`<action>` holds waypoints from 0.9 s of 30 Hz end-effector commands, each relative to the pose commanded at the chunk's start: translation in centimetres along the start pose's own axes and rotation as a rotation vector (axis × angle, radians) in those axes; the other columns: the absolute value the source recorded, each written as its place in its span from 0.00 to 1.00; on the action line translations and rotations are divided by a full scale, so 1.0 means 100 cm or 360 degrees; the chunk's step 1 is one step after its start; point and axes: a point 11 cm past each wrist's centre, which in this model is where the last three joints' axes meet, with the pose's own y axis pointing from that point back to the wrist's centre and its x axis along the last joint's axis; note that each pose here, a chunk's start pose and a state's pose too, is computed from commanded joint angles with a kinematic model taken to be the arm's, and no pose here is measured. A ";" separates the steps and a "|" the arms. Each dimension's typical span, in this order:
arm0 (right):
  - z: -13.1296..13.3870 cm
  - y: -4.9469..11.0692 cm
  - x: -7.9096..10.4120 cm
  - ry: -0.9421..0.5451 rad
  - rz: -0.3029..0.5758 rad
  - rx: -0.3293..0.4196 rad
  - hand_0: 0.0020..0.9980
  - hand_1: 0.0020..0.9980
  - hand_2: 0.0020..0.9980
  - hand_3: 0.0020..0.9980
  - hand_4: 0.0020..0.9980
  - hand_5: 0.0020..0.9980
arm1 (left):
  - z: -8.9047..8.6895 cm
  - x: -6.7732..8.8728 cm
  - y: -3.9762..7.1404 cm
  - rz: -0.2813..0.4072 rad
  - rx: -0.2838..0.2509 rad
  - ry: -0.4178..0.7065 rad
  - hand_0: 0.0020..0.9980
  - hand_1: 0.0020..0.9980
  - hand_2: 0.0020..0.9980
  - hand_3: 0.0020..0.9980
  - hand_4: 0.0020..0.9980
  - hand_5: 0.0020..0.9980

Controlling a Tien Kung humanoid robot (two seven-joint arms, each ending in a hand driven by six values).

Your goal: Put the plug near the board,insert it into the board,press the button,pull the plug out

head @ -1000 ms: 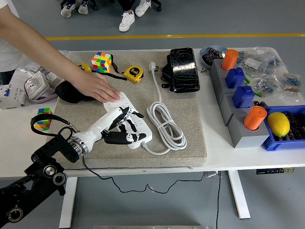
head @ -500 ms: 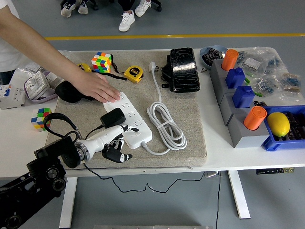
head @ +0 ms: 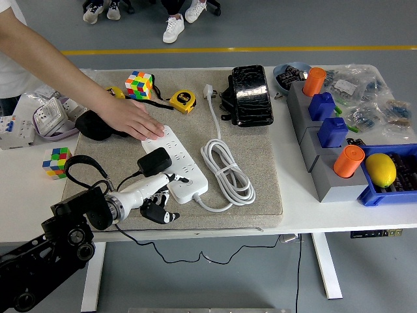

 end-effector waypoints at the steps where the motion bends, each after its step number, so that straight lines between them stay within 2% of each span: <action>1: 0.000 0.000 0.000 -0.0002 0.0000 0.0000 0.55 0.62 0.56 0.51 0.86 0.39 | 0.000 0.000 0.000 0.0001 0.0003 -0.0010 0.05 0.07 0.14 0.91 0.77 0.00; 12: 0.000 0.000 0.000 -0.0007 0.0000 0.0001 0.55 0.62 0.56 0.51 0.86 0.39 | 0.002 -0.002 0.001 -0.0035 0.0030 -0.0069 0.05 0.07 0.14 0.90 0.78 0.00; 27: -0.001 0.000 -0.001 -0.0011 0.0000 0.0003 0.55 0.62 0.56 0.51 0.86 0.39 | 0.012 -0.005 0.002 -0.0062 -0.0008 -0.0122 0.05 0.07 0.14 0.88 0.78 0.00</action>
